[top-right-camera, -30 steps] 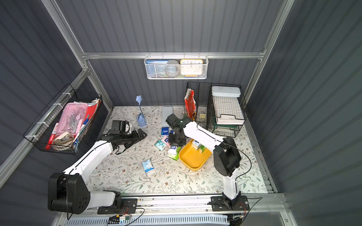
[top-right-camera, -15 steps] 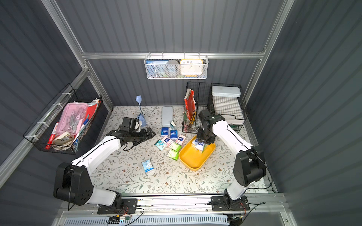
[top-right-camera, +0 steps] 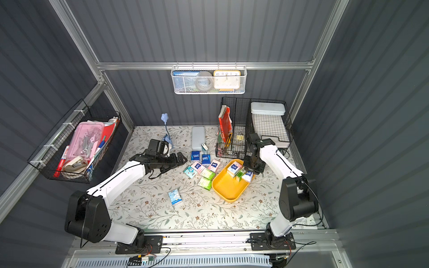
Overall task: Put the pocket tissues into the storage box
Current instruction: Place the pocket tissues in the storage box.
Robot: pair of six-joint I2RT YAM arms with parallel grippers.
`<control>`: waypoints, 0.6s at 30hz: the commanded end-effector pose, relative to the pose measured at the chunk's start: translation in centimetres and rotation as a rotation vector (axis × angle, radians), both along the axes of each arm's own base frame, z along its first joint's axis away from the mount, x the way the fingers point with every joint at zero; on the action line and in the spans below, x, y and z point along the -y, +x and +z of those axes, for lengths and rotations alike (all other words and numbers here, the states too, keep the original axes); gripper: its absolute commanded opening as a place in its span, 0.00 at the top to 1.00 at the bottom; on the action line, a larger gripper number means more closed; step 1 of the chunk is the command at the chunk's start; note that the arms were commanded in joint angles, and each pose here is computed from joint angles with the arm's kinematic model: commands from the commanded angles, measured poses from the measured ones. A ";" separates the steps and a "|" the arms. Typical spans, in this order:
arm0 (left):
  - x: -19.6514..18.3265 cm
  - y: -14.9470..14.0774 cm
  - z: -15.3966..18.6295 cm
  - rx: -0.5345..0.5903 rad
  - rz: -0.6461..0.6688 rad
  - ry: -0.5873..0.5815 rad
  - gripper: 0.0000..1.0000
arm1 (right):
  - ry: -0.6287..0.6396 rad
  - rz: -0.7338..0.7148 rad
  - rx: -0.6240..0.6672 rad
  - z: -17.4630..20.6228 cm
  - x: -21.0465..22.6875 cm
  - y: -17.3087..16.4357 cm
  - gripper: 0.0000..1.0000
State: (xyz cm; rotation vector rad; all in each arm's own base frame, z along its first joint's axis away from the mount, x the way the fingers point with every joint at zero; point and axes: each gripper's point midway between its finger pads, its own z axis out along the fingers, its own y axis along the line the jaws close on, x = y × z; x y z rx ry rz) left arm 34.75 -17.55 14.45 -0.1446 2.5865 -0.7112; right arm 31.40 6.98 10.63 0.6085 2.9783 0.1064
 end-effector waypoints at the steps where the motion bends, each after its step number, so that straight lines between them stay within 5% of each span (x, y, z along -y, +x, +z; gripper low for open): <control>1: 0.2 0.4 1.0 0.022 0.006 -0.002 0.01 | -0.007 -0.012 -0.024 -1.0 0.2 0.2 0.70; 18: 0.1 0.5 1.3 0.029 0.007 0.009 0.01 | -0.026 -0.042 -0.043 -3.0 0.2 1.5 0.68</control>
